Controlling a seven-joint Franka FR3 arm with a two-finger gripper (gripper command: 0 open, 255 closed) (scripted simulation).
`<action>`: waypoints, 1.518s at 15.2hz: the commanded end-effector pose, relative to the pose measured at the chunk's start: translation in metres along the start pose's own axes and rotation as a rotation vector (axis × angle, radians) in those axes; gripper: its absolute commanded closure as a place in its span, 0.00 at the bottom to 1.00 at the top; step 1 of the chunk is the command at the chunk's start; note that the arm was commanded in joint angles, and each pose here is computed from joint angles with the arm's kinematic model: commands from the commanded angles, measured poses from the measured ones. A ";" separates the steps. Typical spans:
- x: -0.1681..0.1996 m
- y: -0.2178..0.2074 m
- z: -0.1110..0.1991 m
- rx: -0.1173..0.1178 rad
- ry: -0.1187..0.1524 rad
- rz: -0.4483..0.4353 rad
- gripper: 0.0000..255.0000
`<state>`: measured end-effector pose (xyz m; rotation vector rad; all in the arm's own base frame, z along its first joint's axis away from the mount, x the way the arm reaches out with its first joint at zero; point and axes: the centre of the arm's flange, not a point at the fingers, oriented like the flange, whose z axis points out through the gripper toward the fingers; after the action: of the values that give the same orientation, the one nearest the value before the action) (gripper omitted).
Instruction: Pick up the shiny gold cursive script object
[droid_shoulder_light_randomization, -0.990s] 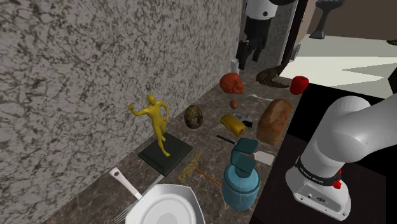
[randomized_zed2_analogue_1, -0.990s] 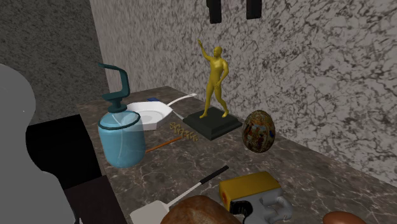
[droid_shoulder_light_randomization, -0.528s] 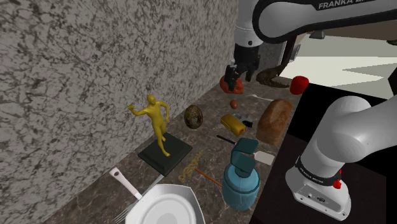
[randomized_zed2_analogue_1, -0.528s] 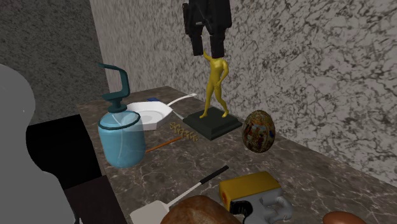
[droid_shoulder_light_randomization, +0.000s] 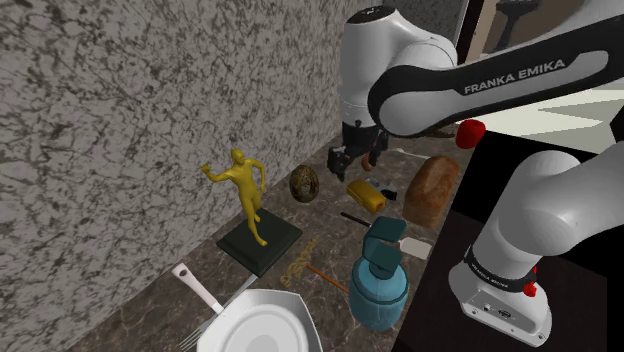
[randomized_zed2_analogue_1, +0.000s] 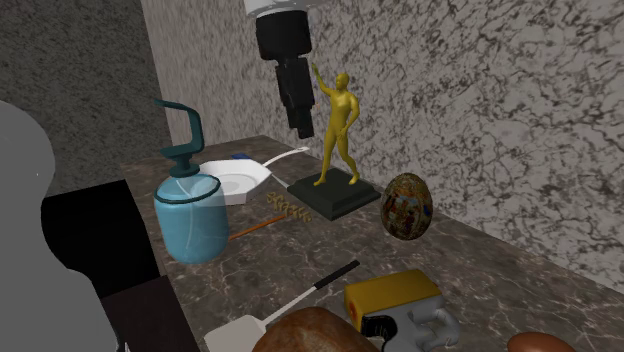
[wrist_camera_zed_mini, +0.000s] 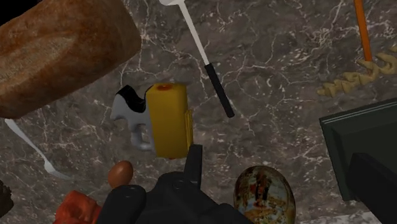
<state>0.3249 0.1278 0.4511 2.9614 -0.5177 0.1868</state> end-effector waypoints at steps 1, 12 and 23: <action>-0.009 -0.023 0.017 -0.014 0.004 0.042 0.00; -0.029 -0.141 0.116 -0.096 0.021 0.250 0.00; -0.030 -0.216 0.202 -0.149 0.031 0.386 0.00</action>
<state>0.3914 0.3083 0.2310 2.6843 -1.0435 0.2184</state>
